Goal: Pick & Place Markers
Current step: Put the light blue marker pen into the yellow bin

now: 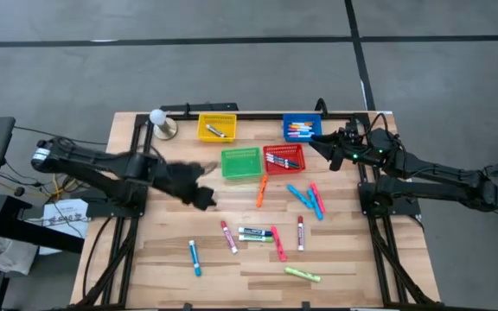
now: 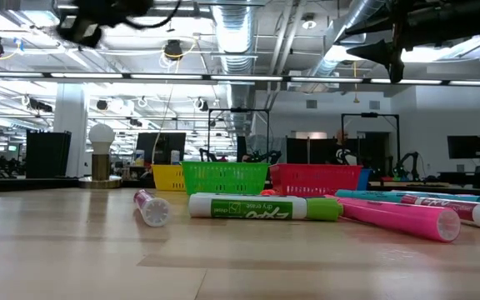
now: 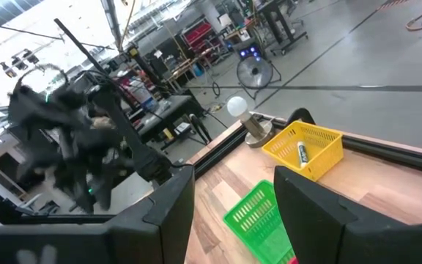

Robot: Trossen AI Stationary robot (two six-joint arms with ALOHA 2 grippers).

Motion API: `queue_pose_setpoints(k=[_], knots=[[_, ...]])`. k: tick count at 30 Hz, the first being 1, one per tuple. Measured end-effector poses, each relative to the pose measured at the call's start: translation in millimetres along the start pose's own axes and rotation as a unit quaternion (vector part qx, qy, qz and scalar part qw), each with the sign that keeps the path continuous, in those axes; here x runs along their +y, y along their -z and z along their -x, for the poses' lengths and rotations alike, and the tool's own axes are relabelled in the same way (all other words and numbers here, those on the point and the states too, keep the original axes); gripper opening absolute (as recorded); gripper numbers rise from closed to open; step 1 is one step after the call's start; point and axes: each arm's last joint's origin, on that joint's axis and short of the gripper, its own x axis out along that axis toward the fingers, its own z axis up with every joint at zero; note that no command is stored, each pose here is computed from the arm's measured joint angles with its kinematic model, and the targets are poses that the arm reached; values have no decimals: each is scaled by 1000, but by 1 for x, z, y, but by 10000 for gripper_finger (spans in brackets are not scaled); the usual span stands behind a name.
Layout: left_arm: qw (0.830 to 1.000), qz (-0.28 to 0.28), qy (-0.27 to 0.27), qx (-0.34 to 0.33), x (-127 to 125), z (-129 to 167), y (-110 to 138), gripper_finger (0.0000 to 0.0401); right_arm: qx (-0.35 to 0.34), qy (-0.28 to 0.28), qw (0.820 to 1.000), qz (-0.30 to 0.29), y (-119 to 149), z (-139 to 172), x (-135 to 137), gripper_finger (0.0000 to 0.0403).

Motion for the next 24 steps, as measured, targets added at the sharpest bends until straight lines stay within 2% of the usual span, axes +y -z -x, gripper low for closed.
queue_pose_setpoints(k=[4, 8, 12, 17, 24], knots=[[994, 88, -34, 50, 14, -14, 34, 131, 1, 1, 1000, 0, 0, 0, 0, 180], [977, 178, -81, 88, 31, -24, 69, 131, 1, 1, 1000, 0, 0, 0, 0, 181], [958, 241, -120, 98, 47, -28, 96, 131, 1, 1, 1000, 0, 0, 0, 0, 180], [944, 280, -138, 104, 55, -31, 115, 131, 1, 1, 1000, 0, 0, 0, 0, 182], [943, 283, -143, 103, 53, -60, 127, 131, 2, 1, 1000, 0, 0, 0, 0, 180]])
